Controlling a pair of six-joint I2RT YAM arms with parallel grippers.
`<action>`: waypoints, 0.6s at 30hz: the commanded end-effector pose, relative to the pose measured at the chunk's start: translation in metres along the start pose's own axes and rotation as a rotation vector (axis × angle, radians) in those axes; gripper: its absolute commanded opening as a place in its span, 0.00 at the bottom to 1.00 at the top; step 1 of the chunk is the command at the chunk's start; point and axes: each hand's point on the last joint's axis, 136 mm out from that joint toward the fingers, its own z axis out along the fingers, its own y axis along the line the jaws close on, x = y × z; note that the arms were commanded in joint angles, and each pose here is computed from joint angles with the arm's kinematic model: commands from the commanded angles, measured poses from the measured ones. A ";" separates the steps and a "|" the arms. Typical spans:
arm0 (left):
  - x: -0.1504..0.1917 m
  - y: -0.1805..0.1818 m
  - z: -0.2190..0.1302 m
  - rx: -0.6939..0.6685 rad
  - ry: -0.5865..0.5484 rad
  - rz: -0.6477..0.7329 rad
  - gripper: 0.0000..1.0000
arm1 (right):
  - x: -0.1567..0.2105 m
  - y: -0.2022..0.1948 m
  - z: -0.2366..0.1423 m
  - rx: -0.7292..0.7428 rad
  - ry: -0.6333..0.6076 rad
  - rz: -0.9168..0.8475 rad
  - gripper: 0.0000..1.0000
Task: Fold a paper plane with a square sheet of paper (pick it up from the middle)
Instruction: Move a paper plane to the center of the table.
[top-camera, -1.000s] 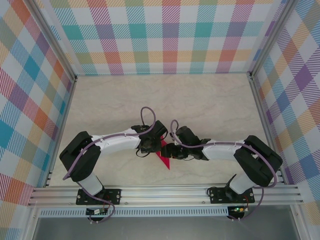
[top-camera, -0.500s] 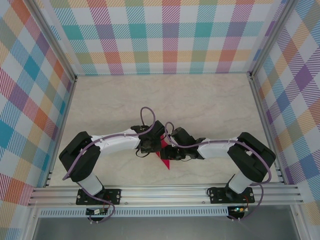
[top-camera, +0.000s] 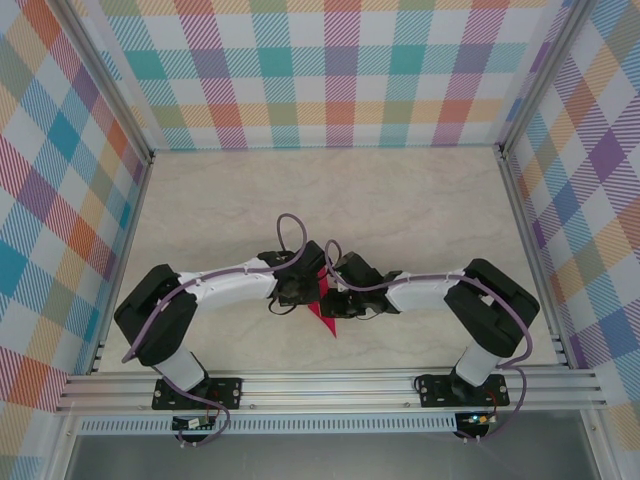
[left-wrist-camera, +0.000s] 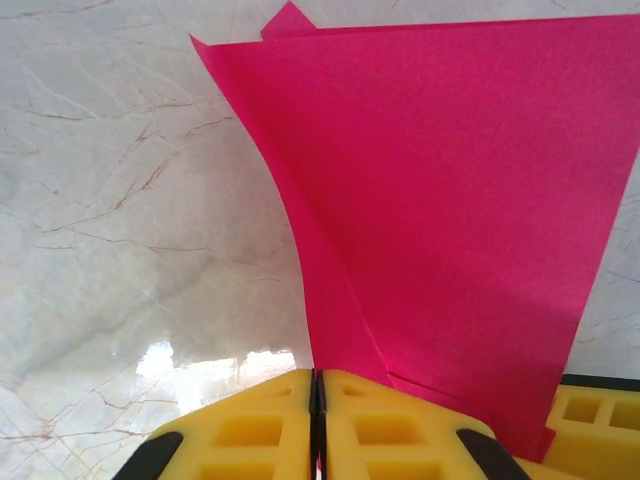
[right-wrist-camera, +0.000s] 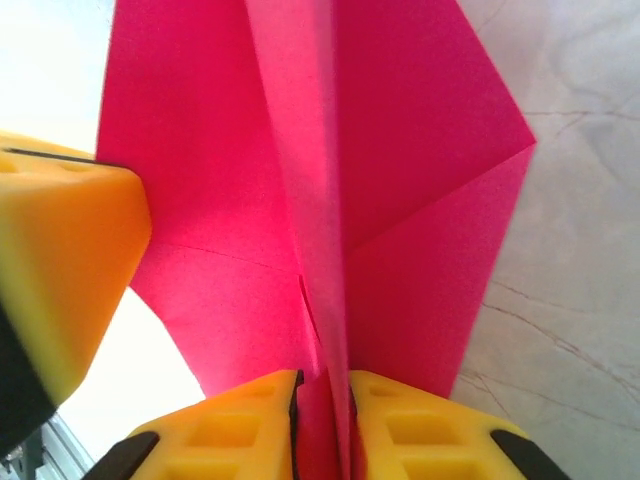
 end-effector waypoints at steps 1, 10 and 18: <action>-0.006 -0.005 -0.015 0.047 -0.033 0.003 0.16 | -0.003 0.002 -0.005 0.046 -0.003 -0.029 0.15; -0.031 0.008 -0.079 0.111 -0.243 -0.036 0.44 | -0.031 -0.020 -0.052 0.359 -0.094 -0.031 0.10; -0.033 0.051 -0.098 0.071 -0.349 -0.137 0.51 | -0.058 -0.040 -0.054 0.614 -0.088 0.004 0.11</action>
